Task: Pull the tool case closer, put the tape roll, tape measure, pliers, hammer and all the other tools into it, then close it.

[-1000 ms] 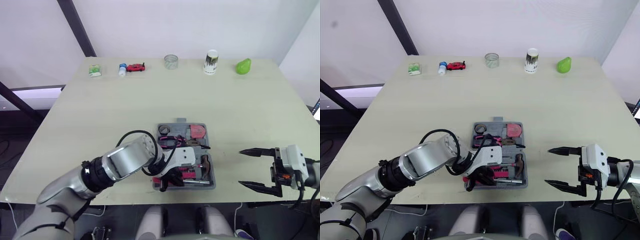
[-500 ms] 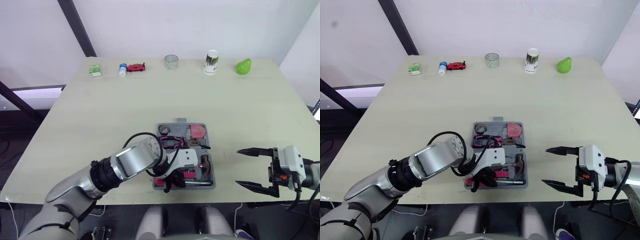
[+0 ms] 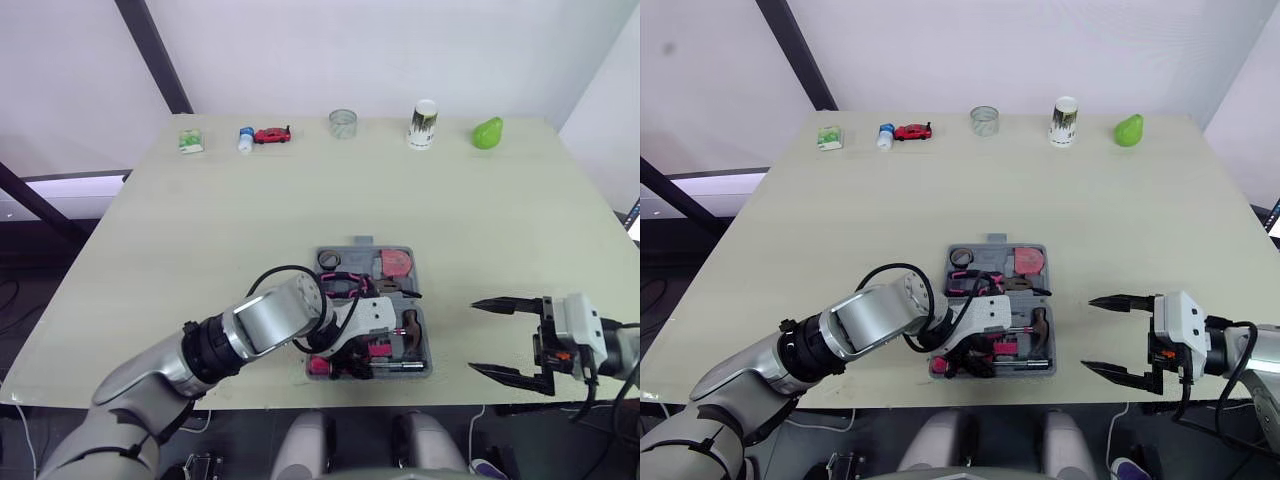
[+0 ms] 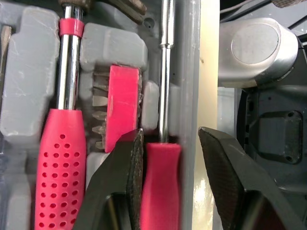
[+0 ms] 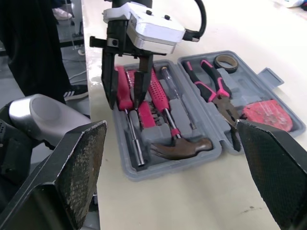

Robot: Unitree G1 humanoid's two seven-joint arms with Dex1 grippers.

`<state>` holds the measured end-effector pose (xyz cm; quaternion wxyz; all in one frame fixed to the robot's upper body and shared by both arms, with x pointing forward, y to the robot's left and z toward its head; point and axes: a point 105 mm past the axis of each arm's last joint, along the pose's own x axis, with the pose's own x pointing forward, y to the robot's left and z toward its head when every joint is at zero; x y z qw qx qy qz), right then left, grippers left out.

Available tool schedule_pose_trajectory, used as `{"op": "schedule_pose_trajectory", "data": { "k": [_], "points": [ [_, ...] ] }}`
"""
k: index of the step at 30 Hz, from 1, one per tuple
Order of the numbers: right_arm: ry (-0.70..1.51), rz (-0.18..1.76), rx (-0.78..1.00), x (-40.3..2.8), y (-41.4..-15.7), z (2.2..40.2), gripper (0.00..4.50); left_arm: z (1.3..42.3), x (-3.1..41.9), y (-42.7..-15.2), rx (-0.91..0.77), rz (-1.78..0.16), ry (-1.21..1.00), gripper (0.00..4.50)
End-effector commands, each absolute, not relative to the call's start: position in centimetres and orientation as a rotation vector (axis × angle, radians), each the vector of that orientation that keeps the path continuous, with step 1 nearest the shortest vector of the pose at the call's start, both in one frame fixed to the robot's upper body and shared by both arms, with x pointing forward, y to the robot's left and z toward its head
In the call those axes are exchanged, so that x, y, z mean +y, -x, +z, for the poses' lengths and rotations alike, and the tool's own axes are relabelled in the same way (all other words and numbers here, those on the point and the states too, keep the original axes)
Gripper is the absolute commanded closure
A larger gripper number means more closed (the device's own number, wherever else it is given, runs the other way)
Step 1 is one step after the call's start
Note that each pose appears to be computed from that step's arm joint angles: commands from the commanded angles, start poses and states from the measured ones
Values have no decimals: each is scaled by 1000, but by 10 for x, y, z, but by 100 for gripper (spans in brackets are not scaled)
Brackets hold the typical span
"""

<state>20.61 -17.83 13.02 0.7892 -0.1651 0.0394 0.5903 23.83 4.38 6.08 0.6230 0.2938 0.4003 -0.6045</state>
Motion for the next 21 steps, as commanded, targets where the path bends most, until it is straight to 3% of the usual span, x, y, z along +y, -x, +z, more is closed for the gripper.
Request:
{"op": "schedule_pose_trajectory", "data": {
  "k": [1, 9, 15, 18, 20, 21],
  "points": [
    [374, 1266, 50, -177, -207, 136, 0, 67, 40, -239, 876, -1409, -685, 277],
    [376, 1263, 44, -176, -207, 137, 0, 85, 41, -243, 779, -1450, -637, 277],
    [368, 1272, 38, -172, -209, 137, 0, 108, 39, -235, 467, -1554, -429, 277],
    [367, 1275, 33, -170, -211, 137, 0, 108, 44, -228, 374, -1598, -393, 277],
    [366, 1280, 31, -169, -211, 137, 0, 102, 48, -231, 403, -1589, -332, 277],
    [366, 1282, 30, -169, -212, 137, 0, 100, 49, -235, 381, -1572, -328, 315]
  ]
}}
